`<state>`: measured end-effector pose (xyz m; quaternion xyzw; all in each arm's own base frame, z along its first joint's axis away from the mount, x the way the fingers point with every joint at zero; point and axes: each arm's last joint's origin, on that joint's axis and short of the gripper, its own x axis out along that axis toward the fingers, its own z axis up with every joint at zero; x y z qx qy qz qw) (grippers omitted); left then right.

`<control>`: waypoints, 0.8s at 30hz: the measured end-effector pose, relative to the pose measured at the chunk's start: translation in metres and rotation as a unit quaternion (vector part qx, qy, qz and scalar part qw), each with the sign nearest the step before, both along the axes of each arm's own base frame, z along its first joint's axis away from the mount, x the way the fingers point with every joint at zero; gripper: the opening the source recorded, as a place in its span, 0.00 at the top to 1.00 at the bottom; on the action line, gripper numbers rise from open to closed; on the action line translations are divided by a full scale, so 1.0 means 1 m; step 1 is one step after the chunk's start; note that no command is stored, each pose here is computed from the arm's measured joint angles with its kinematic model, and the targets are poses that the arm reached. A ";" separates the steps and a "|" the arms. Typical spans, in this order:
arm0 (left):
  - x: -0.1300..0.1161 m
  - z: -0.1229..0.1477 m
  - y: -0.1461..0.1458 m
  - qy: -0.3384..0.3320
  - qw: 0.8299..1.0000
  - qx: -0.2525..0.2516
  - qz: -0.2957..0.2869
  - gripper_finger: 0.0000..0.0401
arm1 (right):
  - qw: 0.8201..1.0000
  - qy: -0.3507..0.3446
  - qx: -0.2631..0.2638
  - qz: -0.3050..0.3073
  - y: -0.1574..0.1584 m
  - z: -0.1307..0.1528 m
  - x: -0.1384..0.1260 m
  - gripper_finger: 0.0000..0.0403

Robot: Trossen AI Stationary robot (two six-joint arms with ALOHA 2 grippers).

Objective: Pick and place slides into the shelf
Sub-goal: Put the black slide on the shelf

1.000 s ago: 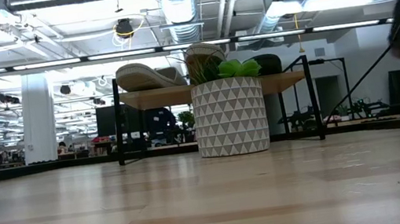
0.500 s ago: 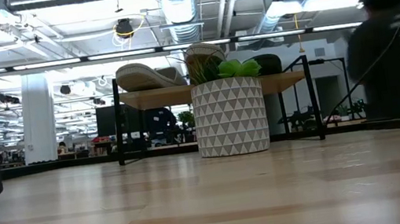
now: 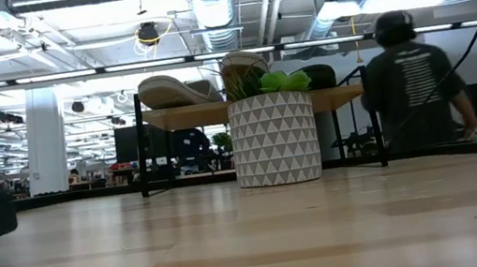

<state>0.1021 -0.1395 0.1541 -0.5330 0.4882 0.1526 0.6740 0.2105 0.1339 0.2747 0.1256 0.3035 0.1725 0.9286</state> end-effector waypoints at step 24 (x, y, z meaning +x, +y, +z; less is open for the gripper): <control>0.015 0.008 -0.002 -0.190 0.980 0.015 0.062 1.00 | 0.999 0.014 0.011 -0.032 -0.004 -0.001 0.002 1.00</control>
